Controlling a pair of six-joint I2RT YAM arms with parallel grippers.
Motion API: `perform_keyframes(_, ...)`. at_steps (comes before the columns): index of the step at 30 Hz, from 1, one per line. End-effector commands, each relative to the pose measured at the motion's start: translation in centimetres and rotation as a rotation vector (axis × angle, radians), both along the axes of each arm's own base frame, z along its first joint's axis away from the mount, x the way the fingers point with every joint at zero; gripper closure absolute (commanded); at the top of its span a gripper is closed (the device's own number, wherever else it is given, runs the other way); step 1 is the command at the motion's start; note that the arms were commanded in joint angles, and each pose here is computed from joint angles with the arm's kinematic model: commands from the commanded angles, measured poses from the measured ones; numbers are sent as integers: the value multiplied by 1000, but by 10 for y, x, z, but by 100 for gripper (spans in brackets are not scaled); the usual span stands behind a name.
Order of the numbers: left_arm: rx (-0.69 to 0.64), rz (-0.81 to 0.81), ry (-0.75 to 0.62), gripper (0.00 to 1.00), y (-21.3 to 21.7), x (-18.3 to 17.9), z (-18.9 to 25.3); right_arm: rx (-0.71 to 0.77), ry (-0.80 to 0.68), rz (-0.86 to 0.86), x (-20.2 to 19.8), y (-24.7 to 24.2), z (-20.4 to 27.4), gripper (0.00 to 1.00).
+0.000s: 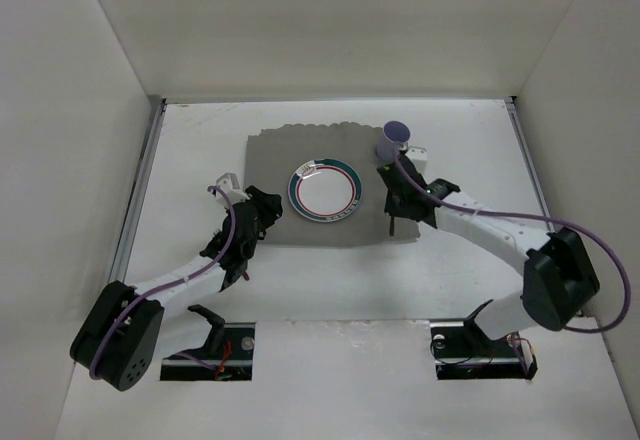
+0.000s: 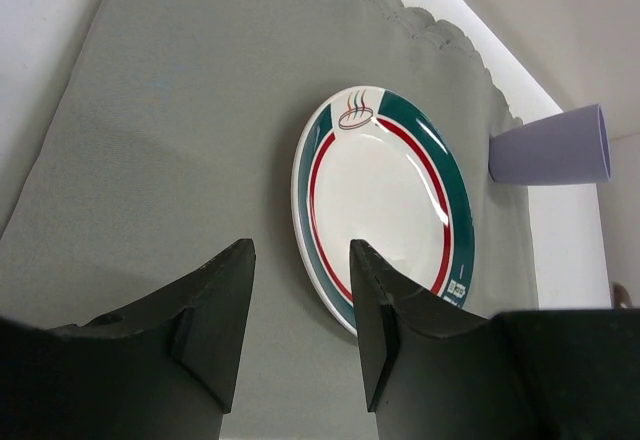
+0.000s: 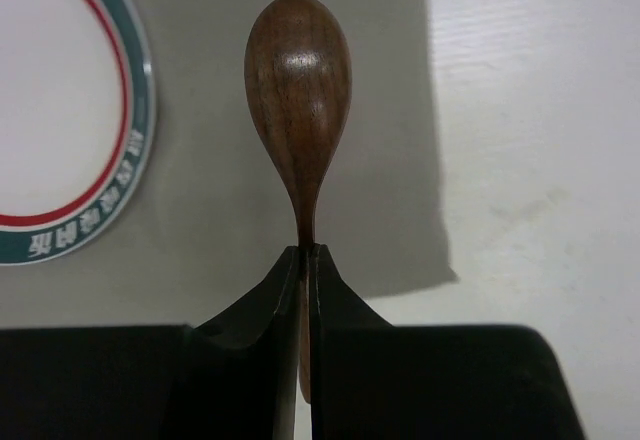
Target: Set the dinner table for one person
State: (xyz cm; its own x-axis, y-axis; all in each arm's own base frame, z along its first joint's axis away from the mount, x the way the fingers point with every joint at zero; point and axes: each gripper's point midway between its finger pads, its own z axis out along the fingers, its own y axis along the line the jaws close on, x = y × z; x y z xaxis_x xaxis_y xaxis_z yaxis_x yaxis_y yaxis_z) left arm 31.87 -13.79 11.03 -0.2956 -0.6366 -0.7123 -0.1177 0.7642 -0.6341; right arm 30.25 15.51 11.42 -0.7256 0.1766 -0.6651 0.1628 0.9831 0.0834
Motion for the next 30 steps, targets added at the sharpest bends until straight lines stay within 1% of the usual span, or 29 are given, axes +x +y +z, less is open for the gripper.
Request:
perform_keyframes(1, -24, 11, -46, 59, 0, 5, 15, 22, -52, 113, 32, 34, 7, 93)
perform_keyframes(3, -18, 15, -38, 59, 1, 6, 12, 39, -42, 136, 45, 46, 2, 93)
perform_keyframes(6, -16, 13, -27, 60, 0, 6, 9, 42, -16, 138, 60, 49, -11, 93)
perform_keyframes(13, -7, 16, -11, 60, 0, 8, 4, 24, 33, 124, 75, 41, -39, 90)
perform_keyframes(15, -8, 16, -14, 60, 0, 8, 5, 20, 43, 117, 76, 37, -44, 87)
perform_keyframes(17, -4, 22, -13, 60, 1, 8, 5, 18, 43, 117, 75, 37, -46, 80)
perform_keyframes(22, 3, 20, -11, 60, 1, 9, 4, 12, 13, 126, 75, 36, -34, 68)
perform_keyframes(25, 20, 36, -7, 60, 4, 11, 5, 32, -27, 133, 71, 37, -14, 60)
perform_keyframes(28, 56, 58, 14, 60, 9, 11, 3, 57, -80, 153, 62, 41, 8, 56)
perform_keyframes(30, 89, 86, 19, 60, 14, 12, 3, 75, -143, 129, 60, 37, 24, 57)
